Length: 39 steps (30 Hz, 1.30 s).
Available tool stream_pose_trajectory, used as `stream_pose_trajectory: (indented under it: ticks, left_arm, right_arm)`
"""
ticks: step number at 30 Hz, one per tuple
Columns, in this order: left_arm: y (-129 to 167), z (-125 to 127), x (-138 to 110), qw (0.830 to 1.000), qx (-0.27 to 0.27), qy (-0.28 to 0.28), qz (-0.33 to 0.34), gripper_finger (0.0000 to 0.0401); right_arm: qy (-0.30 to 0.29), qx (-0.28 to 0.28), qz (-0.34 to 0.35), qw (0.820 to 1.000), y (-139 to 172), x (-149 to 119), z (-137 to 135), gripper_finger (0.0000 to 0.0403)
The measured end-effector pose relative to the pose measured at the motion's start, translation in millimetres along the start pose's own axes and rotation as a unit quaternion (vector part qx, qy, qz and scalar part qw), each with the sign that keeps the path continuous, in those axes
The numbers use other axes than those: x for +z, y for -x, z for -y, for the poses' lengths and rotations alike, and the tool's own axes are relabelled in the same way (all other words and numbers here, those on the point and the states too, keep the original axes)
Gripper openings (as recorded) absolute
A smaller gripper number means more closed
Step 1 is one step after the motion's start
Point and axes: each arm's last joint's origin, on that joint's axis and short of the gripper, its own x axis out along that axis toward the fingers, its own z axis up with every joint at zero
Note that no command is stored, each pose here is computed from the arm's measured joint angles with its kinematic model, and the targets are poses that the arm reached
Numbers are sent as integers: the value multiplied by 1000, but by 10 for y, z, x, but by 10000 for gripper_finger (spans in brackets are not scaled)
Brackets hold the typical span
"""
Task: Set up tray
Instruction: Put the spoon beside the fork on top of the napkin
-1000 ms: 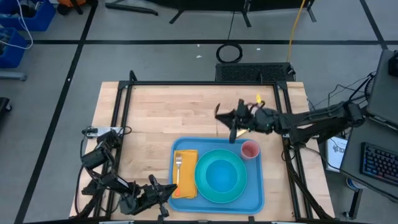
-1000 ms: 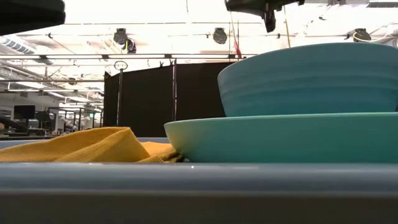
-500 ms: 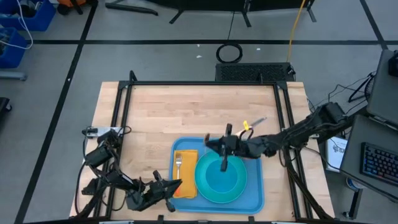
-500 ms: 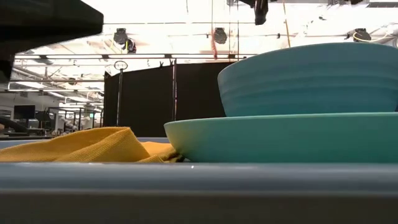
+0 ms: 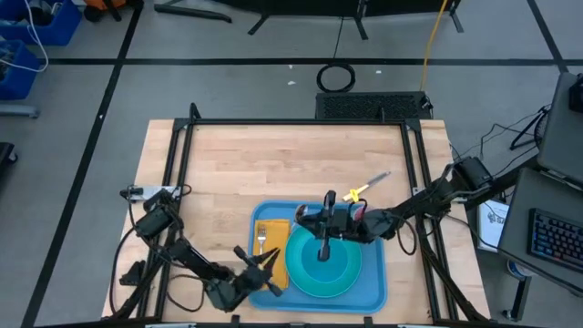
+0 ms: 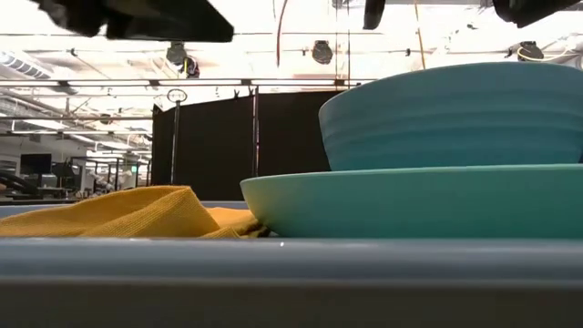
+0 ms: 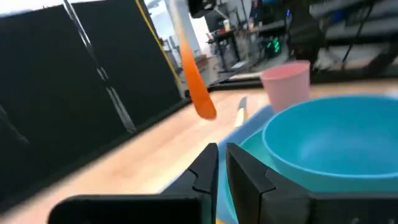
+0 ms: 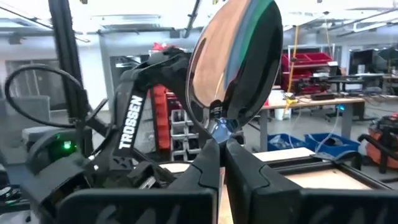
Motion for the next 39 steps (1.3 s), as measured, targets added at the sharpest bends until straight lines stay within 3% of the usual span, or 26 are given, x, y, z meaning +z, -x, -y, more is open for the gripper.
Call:
stream_pose_trajectory:
  ticks: [3, 6, 14, 20, 29, 39]
  left_arm:
    - [-50, 86, 79, 998, 7, -60, -3, 38]
    - [-82, 115, 75, 997, 10, -82, -4, 40]
    - [-255, 73, 1, 999, 31, -39, -10, 123]
    - [-462, 74, 113, 998, 55, -11, -16, 171]
    - [-483, 138, 252, 997, 54, -52, -18, 161]
    - [-531, 148, 272, 998, 33, -50, -7, 135]
  right_arm:
    - [-3, 3, 11, 1000, 8, 3, -23, 0]
    - [-8, 4, 21, 1000, 15, 5, -43, 0]
    - [7, 14, 33, 999, 86, 26, -156, 0]
    - [2, 32, 44, 999, 151, 58, -251, 0]
    - [1, 32, 53, 998, 167, 79, -267, 0]
    - [-2, 0, 48, 999, 125, -21, -230, 0]
